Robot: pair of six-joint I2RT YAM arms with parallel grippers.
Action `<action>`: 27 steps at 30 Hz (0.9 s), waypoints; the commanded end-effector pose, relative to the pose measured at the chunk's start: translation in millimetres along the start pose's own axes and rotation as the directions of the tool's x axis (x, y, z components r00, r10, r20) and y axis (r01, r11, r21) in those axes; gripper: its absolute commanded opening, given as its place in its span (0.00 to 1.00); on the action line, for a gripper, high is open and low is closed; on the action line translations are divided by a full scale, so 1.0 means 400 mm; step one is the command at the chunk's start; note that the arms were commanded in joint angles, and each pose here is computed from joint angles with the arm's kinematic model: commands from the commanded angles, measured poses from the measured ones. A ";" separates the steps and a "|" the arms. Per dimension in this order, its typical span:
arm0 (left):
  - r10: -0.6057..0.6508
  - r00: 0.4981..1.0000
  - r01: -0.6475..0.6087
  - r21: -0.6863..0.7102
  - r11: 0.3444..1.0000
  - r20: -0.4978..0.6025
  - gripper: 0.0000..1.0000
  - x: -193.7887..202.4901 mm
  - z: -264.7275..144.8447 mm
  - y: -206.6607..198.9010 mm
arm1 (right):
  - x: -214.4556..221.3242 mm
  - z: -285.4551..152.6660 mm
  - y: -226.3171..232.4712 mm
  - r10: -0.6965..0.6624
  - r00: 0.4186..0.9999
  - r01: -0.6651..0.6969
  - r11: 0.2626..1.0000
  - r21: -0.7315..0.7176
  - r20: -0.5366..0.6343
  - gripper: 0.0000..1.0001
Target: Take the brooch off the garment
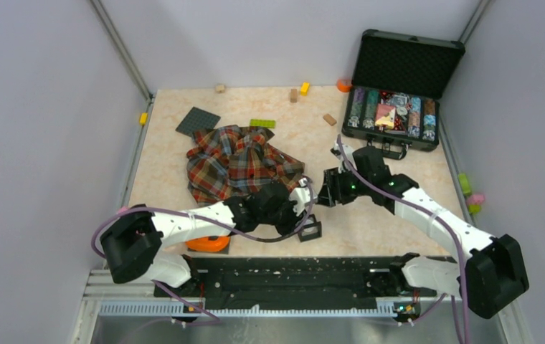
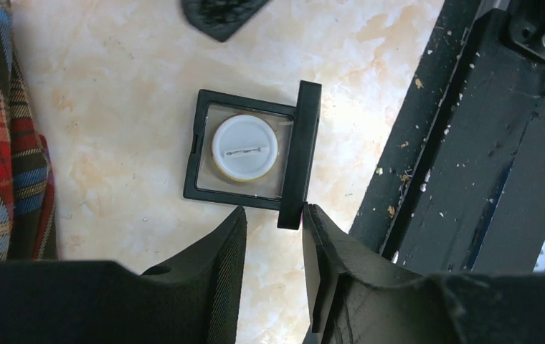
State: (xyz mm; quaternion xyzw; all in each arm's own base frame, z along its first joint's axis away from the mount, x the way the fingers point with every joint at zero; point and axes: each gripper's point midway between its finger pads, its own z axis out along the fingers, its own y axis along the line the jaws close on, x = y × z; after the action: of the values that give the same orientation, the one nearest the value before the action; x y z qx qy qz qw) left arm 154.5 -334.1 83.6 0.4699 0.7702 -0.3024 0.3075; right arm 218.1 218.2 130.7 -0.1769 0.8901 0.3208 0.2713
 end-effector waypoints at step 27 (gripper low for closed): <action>-0.238 0.970 0.242 -0.134 0.961 0.048 0.38 -0.041 0.025 0.119 | 0.065 0.018 0.004 0.011 1.000 -0.011 1.000 -0.015 0.005 0.64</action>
State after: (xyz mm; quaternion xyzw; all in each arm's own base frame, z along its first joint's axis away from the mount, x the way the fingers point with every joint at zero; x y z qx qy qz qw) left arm 200.9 -330.0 50.4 0.3562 0.8530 -0.2719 0.2675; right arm 191.9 213.2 110.4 -0.1601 0.8948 0.3315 0.2525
